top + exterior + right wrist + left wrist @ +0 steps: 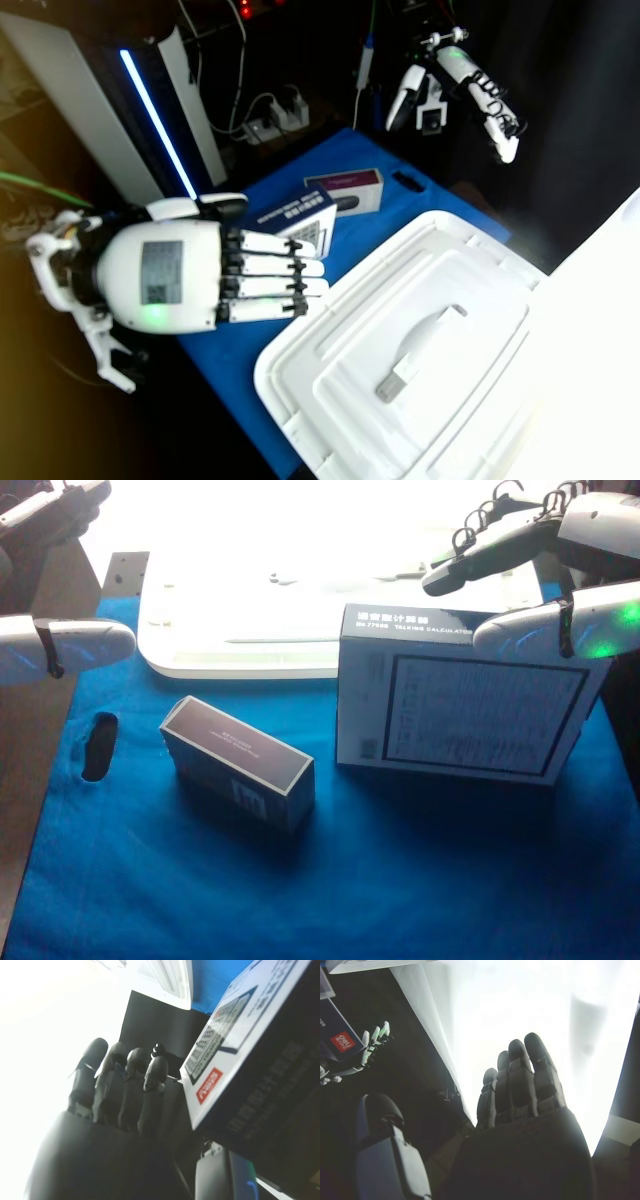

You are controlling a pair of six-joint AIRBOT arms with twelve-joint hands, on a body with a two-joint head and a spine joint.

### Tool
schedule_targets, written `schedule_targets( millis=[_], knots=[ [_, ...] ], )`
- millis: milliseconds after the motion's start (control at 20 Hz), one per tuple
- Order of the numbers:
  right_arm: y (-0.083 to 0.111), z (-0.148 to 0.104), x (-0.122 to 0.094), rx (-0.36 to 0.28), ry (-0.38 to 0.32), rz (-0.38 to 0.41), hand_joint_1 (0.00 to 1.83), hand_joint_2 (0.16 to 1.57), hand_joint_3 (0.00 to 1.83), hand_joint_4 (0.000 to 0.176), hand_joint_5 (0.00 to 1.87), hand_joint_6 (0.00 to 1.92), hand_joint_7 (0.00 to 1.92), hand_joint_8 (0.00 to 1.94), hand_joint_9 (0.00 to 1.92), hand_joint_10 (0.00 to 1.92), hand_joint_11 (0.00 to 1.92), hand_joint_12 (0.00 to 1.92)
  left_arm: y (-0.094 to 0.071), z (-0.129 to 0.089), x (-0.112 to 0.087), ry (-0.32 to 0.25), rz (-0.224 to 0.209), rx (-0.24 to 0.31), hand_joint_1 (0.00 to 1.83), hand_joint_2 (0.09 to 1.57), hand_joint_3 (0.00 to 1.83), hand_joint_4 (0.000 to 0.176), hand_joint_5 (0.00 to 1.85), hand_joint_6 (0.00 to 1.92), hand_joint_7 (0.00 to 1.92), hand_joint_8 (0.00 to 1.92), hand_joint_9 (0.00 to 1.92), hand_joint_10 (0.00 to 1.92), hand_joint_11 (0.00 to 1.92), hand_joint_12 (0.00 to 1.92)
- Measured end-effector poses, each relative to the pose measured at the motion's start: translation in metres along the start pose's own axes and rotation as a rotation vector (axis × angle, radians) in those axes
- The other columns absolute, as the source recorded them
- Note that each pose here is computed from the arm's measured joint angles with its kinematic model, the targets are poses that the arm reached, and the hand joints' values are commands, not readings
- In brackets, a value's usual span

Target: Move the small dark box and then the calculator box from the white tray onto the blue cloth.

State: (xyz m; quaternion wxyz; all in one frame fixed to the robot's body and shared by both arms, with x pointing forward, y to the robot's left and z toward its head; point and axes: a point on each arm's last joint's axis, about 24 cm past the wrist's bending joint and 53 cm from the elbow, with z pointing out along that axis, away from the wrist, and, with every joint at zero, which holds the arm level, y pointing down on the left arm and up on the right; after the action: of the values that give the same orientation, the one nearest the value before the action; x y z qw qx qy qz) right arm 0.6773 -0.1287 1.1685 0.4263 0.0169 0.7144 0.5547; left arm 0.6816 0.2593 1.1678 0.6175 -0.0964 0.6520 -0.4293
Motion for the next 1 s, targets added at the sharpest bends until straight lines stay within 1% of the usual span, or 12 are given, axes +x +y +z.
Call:
schedule_targets(
  millis=[100, 200, 300, 400, 450, 500, 600, 650, 750, 850, 900, 1000],
  knots=[
    [0.001, -0.001, 0.0, 0.0, 0.0, 0.0, 0.32, 1.13, 0.0, 0.0, 0.6, 0.0, 0.4, 0.0, 0.32, 0.0, 0.0, 0.86, 0.001, -0.001, 0.001, 0.004, 0.002, -0.003, 0.52, 0.88, 0.0, 0.07, 0.07, 0.0, 0.2, 0.01, 0.26, 0.0, 0.01, 0.67],
    [0.001, 0.0, 0.001, -0.001, 0.001, 0.002, 0.26, 1.15, 0.0, 0.0, 0.47, 0.0, 0.56, 0.01, 0.59, 0.05, 0.19, 1.13, 0.001, -0.001, 0.001, 0.004, 0.002, -0.004, 0.53, 0.87, 0.0, 0.095, 0.1, 0.01, 0.21, 0.01, 0.27, 0.01, 0.01, 0.68],
    [0.005, -0.001, 0.001, -0.011, 0.004, 0.0, 0.22, 1.12, 0.0, 0.0, 0.43, 0.0, 0.54, 0.0, 0.6, 0.03, 0.19, 1.17, 0.001, -0.001, 0.001, 0.002, 0.001, -0.004, 0.53, 0.88, 0.0, 0.101, 0.11, 0.0, 0.21, 0.0, 0.27, 0.0, 0.0, 0.71],
    [0.02, -0.003, -0.014, -0.044, -0.019, -0.035, 0.04, 1.04, 0.0, 0.0, 0.13, 0.0, 0.37, 0.01, 0.45, 0.02, 0.0, 1.57, 0.003, -0.001, -0.003, 0.002, 0.007, -0.01, 0.52, 0.92, 0.0, 0.092, 0.06, 0.0, 0.18, 0.0, 0.22, 0.0, 0.0, 0.62],
    [0.028, -0.005, -0.027, -0.062, -0.047, -0.048, 0.01, 0.95, 0.0, 0.041, 0.09, 0.0, 0.33, 0.0, 0.33, 0.01, 0.0, 1.45, 0.002, -0.001, -0.006, -0.001, 0.013, -0.009, 0.52, 0.92, 0.0, 0.084, 0.05, 0.0, 0.19, 0.0, 0.22, 0.0, 0.0, 0.61],
    [0.039, -0.008, -0.045, -0.087, -0.088, -0.064, 0.0, 0.9, 0.0, 0.041, 0.07, 0.0, 0.31, 0.0, 0.29, 0.0, 0.0, 1.34, 0.0, -0.001, -0.014, -0.016, 0.018, -0.007, 0.52, 0.92, 0.0, 0.103, 0.05, 0.0, 0.2, 0.0, 0.21, 0.0, 0.0, 0.59],
    [0.055, -0.011, -0.07, -0.122, -0.151, -0.099, 0.02, 0.87, 0.0, 0.065, 0.05, 0.0, 0.27, 0.0, 0.32, 0.01, 0.0, 1.27, -0.005, 0.005, -0.032, -0.058, 0.022, 0.004, 0.54, 0.93, 0.0, 0.106, 0.04, 0.0, 0.22, 0.0, 0.21, 0.0, 0.0, 0.49],
    [0.06, -0.011, -0.075, -0.132, -0.164, -0.114, 0.02, 0.87, 0.0, 0.052, 0.06, 0.0, 0.28, 0.0, 0.32, 0.01, 0.0, 1.26, -0.009, 0.007, -0.04, -0.072, 0.023, 0.012, 0.54, 0.9, 0.0, 0.126, 0.04, 0.0, 0.21, 0.0, 0.19, 0.0, 0.0, 0.38],
    [0.063, -0.012, -0.078, -0.14, -0.171, -0.12, 0.04, 0.88, 0.0, 0.067, 0.04, 0.0, 0.29, 0.0, 0.29, 0.01, 0.0, 1.16, -0.018, 0.011, -0.046, -0.084, 0.029, 0.04, 0.5, 0.91, 0.0, 0.132, 0.01, 0.0, 0.17, 0.01, 0.13, 0.02, 0.0, 0.13],
    [0.059, -0.012, -0.08, -0.129, -0.174, -0.131, 0.05, 0.89, 0.0, 0.048, 0.05, 0.01, 0.26, 0.0, 0.26, 0.0, 0.0, 1.05, -0.021, 0.013, -0.046, -0.08, 0.033, 0.046, 0.47, 0.92, 0.0, 0.126, 0.0, 0.0, 0.14, 0.0, 0.09, 0.0, 0.0, 0.06],
    [0.059, -0.013, -0.081, -0.125, -0.178, -0.129, 0.08, 0.87, 0.0, 0.028, 0.06, 0.01, 0.25, 0.0, 0.26, 0.0, 0.0, 0.91, -0.022, 0.014, -0.047, -0.08, 0.035, 0.047, 0.47, 0.89, 0.0, 0.141, 0.0, 0.0, 0.1, 0.0, 0.04, 0.0, 0.0, 0.05],
    [0.058, -0.013, -0.082, -0.125, -0.181, -0.129, 0.1, 0.86, 0.0, 0.024, 0.07, 0.0, 0.24, 0.0, 0.25, 0.0, 0.0, 0.83, -0.026, 0.016, -0.051, -0.091, 0.031, 0.057, 0.48, 0.88, 0.0, 0.144, 0.0, 0.0, 0.09, 0.0, 0.0, 0.0, 0.0, 0.05]
  ],
)
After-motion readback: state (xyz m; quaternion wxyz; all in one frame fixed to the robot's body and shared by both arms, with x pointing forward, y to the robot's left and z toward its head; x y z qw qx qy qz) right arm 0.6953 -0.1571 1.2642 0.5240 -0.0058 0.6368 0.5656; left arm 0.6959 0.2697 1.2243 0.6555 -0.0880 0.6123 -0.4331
